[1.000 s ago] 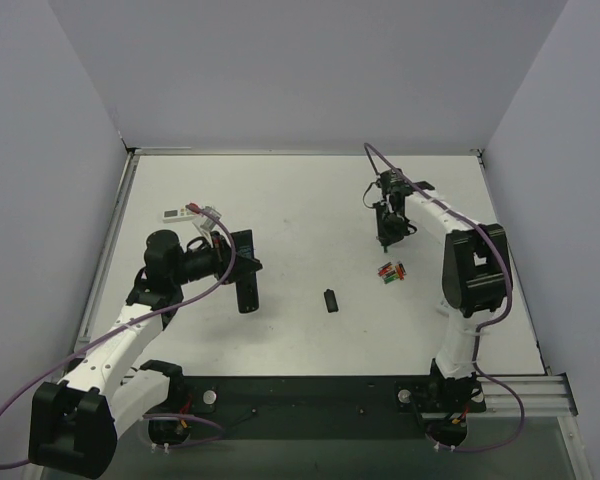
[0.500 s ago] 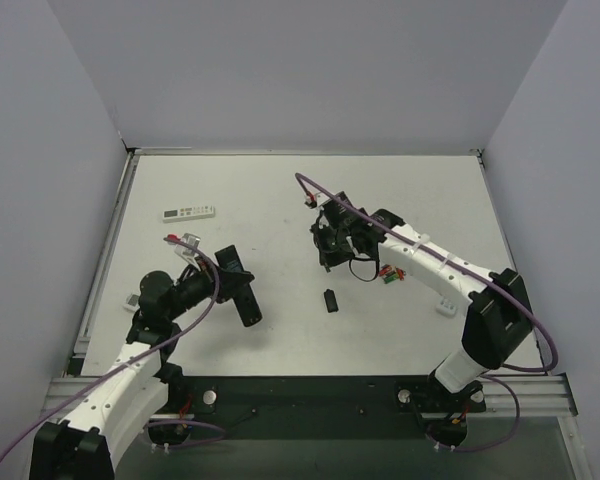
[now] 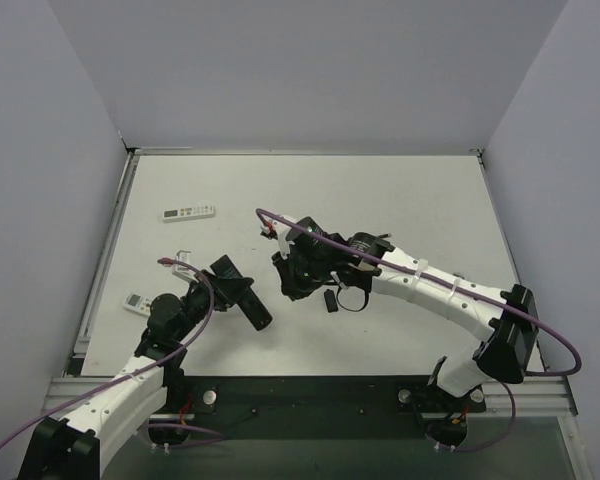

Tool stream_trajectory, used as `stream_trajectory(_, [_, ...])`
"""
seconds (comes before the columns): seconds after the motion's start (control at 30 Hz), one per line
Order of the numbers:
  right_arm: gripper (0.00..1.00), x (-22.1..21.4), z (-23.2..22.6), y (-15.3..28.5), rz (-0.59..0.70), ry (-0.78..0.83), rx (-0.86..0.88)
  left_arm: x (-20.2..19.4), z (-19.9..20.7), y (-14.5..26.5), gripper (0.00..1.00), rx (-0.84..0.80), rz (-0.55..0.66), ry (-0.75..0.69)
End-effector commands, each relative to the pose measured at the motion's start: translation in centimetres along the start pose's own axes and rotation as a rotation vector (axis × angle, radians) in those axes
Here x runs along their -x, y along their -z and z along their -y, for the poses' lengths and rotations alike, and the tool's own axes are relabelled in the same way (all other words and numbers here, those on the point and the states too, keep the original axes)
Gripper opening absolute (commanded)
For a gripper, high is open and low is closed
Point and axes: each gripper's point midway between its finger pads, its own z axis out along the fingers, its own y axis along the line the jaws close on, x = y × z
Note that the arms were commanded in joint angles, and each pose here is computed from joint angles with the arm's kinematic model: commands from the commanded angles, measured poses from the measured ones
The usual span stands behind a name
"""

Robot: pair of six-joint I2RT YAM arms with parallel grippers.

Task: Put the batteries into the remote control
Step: Load the battery into the remote control.

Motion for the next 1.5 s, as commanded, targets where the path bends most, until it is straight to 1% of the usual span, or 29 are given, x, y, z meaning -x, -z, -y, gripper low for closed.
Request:
stream_trajectory(0.0, [0.0,0.7,-2.7,0.4,-0.022,0.044,0.034,2.0,1.5,-0.1,0.0,-0.05,0.128,0.042])
stream_trajectory(0.1, [0.0,0.9,-3.7,0.2,-0.039,0.067,0.037,2.3,1.7,-0.2,0.0,-0.054,0.151,0.075])
stream_trajectory(0.13, [0.0,1.1,-4.4,0.0,-0.043,0.079,0.044,1.9,1.1,-0.1,0.0,-0.04,0.147,0.094])
stream_trajectory(0.23, [0.0,0.6,-5.0,-0.8,-0.084,0.098,0.031,1.9,1.0,0.0,0.0,-0.039,0.163,0.13])
stream_trajectory(0.47, [0.0,0.7,-5.1,-1.8,-0.122,0.136,-0.016,2.1,0.5,0.2,0.0,-0.024,0.192,0.203])
stream_trajectory(0.67, [0.0,1.1,-5.0,-2.3,-0.124,0.152,-0.036,1.8,0.1,0.1,0.0,0.002,0.178,0.24])
stream_trajectory(0.83, [0.0,1.2,-4.3,-2.7,-0.127,0.169,-0.073,1.6,0.2,0.0,0.0,0.003,0.165,0.254])
stream_trajectory(1.03, [0.0,1.4,-4.3,-2.9,-0.128,0.182,-0.077,1.0,0.1,-0.3,0.0,0.018,0.131,0.28])
stream_trajectory(1.17, [0.0,1.6,-4.7,-2.8,-0.121,0.189,-0.062,0.9,0.0,-0.4,0.0,0.022,0.127,0.29])
stream_trajectory(1.47, [0.0,0.9,-5.7,-3.3,-0.15,0.206,-0.019,1.1,0.2,-0.4,0.0,0.018,0.133,0.293])
